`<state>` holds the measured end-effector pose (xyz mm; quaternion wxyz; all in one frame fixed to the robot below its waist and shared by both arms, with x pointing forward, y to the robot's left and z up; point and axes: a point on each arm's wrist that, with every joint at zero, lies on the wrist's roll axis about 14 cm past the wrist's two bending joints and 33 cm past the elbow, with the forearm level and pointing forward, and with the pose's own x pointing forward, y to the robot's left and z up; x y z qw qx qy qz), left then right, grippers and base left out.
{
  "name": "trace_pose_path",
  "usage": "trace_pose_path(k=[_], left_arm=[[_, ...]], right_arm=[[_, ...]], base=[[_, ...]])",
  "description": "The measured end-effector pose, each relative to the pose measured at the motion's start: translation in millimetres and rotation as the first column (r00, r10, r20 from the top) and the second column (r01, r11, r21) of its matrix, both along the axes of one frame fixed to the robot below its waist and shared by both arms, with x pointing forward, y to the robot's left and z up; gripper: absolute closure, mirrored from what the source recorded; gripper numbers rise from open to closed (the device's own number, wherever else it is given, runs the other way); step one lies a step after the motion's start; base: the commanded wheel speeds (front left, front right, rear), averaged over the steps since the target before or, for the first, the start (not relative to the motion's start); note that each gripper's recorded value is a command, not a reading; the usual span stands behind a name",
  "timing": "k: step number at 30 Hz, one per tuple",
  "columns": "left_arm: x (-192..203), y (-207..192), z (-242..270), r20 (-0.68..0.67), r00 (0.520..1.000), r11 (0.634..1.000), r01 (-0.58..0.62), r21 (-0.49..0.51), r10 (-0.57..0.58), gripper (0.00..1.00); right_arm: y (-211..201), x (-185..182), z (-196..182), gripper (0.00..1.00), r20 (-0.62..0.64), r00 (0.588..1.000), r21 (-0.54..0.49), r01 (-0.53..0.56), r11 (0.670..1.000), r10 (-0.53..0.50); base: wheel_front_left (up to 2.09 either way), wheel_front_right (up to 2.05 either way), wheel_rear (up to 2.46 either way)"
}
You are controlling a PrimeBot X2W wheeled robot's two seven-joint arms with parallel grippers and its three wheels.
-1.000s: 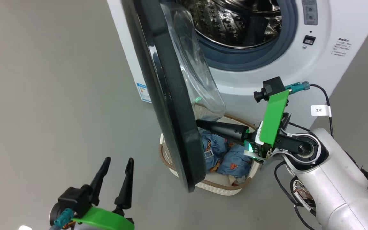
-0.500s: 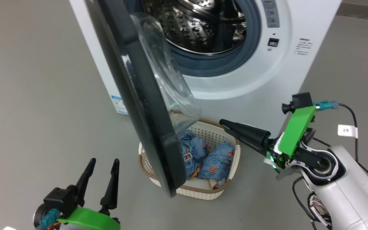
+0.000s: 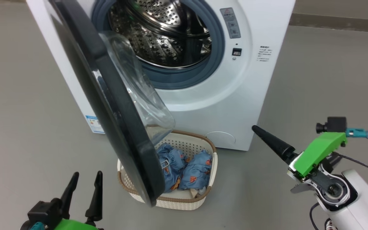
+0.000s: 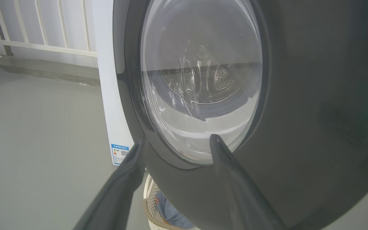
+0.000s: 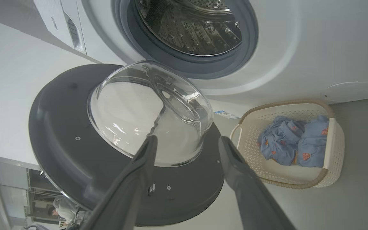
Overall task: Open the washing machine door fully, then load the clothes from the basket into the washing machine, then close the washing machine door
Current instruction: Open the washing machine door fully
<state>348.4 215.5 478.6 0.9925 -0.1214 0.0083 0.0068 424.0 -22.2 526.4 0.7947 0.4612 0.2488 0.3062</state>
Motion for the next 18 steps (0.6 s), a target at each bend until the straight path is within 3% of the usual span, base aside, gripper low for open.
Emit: trace_pose_path(k=[6, 11, 14, 18], left_arm=[[4.5, -4.0, 3.1, 0.011, 1.0, 1.0, 0.012, -0.003, -0.012, 0.0], [1.6, -4.9, 1.1, 0.006, 1.0, 1.0, 0.014, -0.003, -0.014, 0.0], [1.1, -3.4, 0.9, 0.006, 1.0, 1.0, 0.009, -0.004, -0.009, 0.0], [1.5, -2.2, 1.0, 0.006, 1.0, 1.0, 0.005, -0.005, -0.005, 0.0]], right_arm=[[-32.2, 5.0, -3.2, 0.0, 0.121, 0.98, -0.084, 0.168, 0.982, -0.157], [-49.4, 3.5, -13.3, 0.0, 0.248, 0.941, -0.174, 0.275, 0.946, -0.228], [-53.9, 0.2, -20.2, 0.0, 0.297, 0.921, -0.196, 0.316, 0.928, -0.251], [-59.0, -6.2, -36.6, 0.0, 0.343, 0.916, -0.29, 0.315, 0.904, -0.209]], base=[[0.0, 0.0, 0.0], [0.0, 0.0, 0.0], [0.0, 0.0, 0.0], [0.0, 0.0, 0.0]])
